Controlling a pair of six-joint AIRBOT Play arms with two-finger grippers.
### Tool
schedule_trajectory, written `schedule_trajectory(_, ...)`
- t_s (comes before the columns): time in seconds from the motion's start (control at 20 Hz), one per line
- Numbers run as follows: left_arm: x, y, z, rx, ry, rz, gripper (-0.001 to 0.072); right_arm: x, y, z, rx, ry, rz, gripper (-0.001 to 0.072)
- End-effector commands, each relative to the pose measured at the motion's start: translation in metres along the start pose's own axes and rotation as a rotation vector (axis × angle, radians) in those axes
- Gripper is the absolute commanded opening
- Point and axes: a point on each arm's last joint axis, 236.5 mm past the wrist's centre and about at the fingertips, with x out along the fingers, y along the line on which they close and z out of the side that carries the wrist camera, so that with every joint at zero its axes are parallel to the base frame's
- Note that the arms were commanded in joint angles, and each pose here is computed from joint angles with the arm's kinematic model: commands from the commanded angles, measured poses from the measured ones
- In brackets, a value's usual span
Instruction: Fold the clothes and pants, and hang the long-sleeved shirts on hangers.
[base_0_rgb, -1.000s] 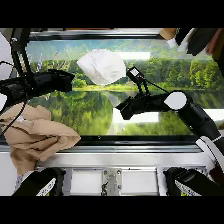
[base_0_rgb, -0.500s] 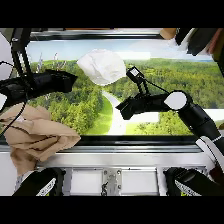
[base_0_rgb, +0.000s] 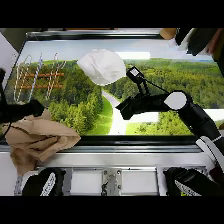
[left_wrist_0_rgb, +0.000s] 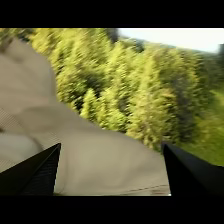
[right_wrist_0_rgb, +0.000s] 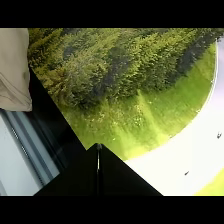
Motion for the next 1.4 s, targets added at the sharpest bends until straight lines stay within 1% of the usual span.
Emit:
schedule_trajectory(0.0,0.034,0.064,-0.048,-0.165,0.049,0.132,0.0703,0.000,0.000,0.000,0.000,0.001,0.001,0.0030)
schedule_trajectory(0.15,0.067,0.056,-0.067,-0.181,0.108,0.066,0.0703,0.000,0.000,0.000,0.000,0.001,0.001,0.0030)
schedule_trajectory(0.2,0.076,0.053,-0.067,-0.192,0.120,0.045,0.0703,0.000,0.000,0.000,0.000,0.001,0.001,0.0030)
schedule_trajectory(0.35,0.092,0.058,-0.060,-0.201,0.150,0.048,0.0703,0.000,0.000,0.000,0.000,0.001,0.001,0.0030)
schedule_trajectory(0.45,0.099,0.050,-0.055,-0.226,0.176,0.009,0.0702,0.000,0.000,0.000,0.000,0.001,0.001,0.0029)
schedule_trajectory(0.5,0.102,0.043,-0.053,-0.240,0.189,-0.024,0.0631,0.000,0.000,0.000,0.000,0.001,0.001,0.0030)
schedule_trajectory(0.6,0.107,0.027,-0.054,-0.241,0.207,-0.100,0.0423,0.000,0.000,0.000,0.000,0.002,0.001,0.0030)
schedule_trajectory(0.7,0.107,0.012,-0.054,-0.255,0.222,-0.164,0.0109,0.000,0.000,0.000,0.000,0.001,0.001,0.0030)
schedule_trajectory(0.75,0.106,0.004,-0.053,-0.247,0.221,-0.201,0.0022,0.000,0.000,0.000,0.000,0.001,0.001,0.0030)
schedule_trajectory(0.85,0.097,-0.018,-0.047,-0.239,0.201,-0.279,0.0022,0.000,0.000,0.000,0.001,0.001,0.002,0.0029)
schedule_trajectory(0.95,0.082,-0.045,-0.041,-0.184,0.157,-0.337,0.0022,0.000,0.006,0.004,0.024,-0.016,0.026,0.0030)
schedule_trajectory(1.05,0.062,-0.081,-0.039,-0.104,0.111,-0.413,0.0022,0.000,0.015,0.010,0.059,-0.042,0.066,0.0030)
schedule_trajectory(1.15,0.038,-0.127,-0.036,-0.068,0.059,-0.524,0.0022,-0.003,0.011,0.010,0.017,-0.038,0.048,0.0029)
schedule_trajectory(1.2,0.023,-0.155,-0.034,-0.046,0.026,-0.594,0.0021,-0.009,-0.002,0.010,0.016,-0.033,-0.001,0.0028)
schedule_trajectory(1.25,0.005,-0.182,-0.031,-0.010,-0.006,-0.658,0.0021,-0.022,-0.029,0.010,0.050,-0.021,-0.105,0.0028)
schedule_trajectory(1.35,-0.031,-0.237,-0.021,0.077,-0.071,-0.768,0.0021,-0.071,-0.097,0.008,0.136,-0.019,-0.401,0.0028)
